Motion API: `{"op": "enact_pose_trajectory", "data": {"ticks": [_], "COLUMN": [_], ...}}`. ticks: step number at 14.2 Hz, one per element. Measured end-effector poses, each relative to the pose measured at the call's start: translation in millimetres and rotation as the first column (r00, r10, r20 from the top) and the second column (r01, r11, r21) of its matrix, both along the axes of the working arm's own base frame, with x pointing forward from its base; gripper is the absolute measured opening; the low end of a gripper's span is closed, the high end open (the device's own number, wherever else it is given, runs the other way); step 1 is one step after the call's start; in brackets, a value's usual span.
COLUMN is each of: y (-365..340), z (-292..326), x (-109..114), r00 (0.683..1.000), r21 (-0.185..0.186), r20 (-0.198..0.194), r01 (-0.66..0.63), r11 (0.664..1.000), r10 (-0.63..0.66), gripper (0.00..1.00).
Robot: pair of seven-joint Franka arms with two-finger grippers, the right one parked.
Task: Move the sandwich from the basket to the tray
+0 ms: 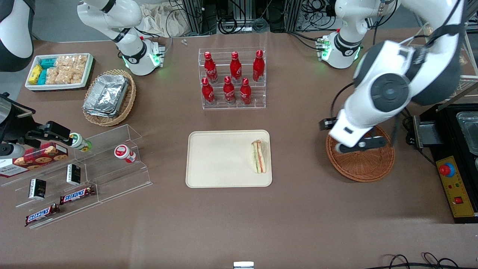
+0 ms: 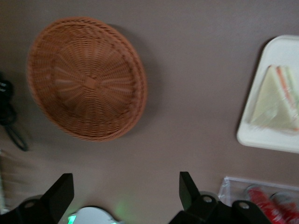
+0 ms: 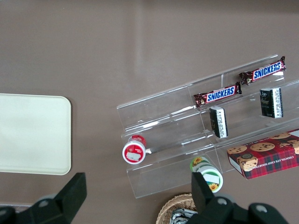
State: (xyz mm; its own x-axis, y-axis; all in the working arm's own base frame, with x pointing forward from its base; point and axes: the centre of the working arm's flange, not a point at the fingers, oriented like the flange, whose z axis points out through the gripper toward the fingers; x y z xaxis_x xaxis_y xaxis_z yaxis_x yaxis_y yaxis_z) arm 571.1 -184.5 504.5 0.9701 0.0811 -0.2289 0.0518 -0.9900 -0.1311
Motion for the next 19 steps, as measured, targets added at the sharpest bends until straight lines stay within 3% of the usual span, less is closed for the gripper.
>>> {"op": "enact_pose_trajectory", "data": {"ticks": [3,6,7,10,13,16,19], "y": [56,94,103,141,145,143,154], "z": [19,31,36,43,41,39,47], "x": [2,5,4,5,6,9,12], "r00": [0.998,1.0,1.0,0.996,0.996,0.995,0.996], "r21": [-0.011,0.032,0.026,-0.038,-0.034,-0.006,-0.018], "r20": [-0.024,0.005,0.012,0.009,0.007,0.017,0.03], "r01": [0.053,0.013,-0.007,-0.092,-0.092,-0.102,-0.082], "r11": [0.999,0.999,1.0,0.995,0.995,0.995,0.996], "r10": [-0.054,-0.013,0.007,0.092,0.092,0.102,0.083], "gripper": [1.0,1.0,1.0,1.0,1.0,1.0,1.0]}}
